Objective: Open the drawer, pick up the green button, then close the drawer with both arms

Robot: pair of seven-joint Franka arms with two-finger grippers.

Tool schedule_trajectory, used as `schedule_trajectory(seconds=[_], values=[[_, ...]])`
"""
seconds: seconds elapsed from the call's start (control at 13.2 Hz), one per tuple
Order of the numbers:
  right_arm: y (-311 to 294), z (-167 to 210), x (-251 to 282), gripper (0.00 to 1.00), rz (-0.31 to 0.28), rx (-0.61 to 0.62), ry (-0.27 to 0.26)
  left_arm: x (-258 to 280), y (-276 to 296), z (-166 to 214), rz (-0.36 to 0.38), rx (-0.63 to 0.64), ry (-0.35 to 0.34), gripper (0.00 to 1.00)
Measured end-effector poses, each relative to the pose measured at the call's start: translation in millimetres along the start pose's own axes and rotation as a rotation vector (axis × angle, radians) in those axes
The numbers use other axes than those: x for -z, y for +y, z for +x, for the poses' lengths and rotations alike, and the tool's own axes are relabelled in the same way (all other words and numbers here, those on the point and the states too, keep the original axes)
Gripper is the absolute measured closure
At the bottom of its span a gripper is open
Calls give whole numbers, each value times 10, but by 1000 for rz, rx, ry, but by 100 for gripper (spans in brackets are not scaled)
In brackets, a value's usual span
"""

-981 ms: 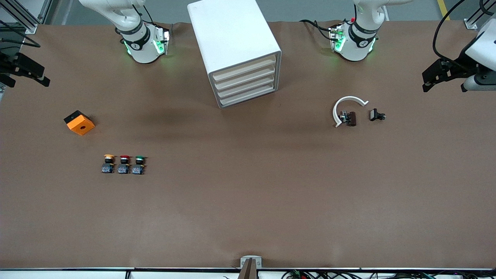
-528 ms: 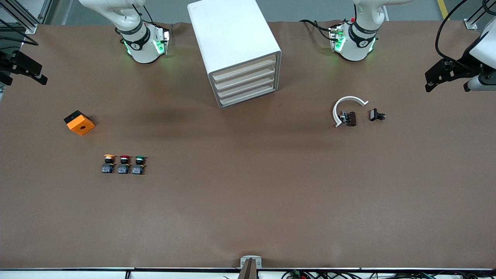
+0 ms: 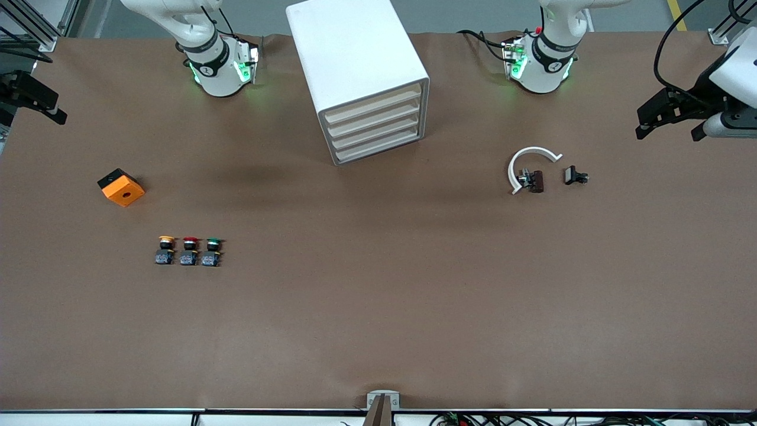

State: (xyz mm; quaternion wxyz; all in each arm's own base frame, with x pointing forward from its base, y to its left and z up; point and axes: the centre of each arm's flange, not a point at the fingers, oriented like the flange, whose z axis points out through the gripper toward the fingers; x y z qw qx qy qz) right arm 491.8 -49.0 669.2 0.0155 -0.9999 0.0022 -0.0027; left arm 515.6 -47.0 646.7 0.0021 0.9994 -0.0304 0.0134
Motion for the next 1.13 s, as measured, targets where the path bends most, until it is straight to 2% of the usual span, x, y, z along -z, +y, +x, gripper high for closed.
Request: schedule_trajectory(seconds=[0.6,1.13], values=[[-1,-1,-22,0,0,1,-5,27,108,-2,40,-27,7,0],[-82,-12,-21,0,0,-12,-12,66,91,0,42,-24,15,0]])
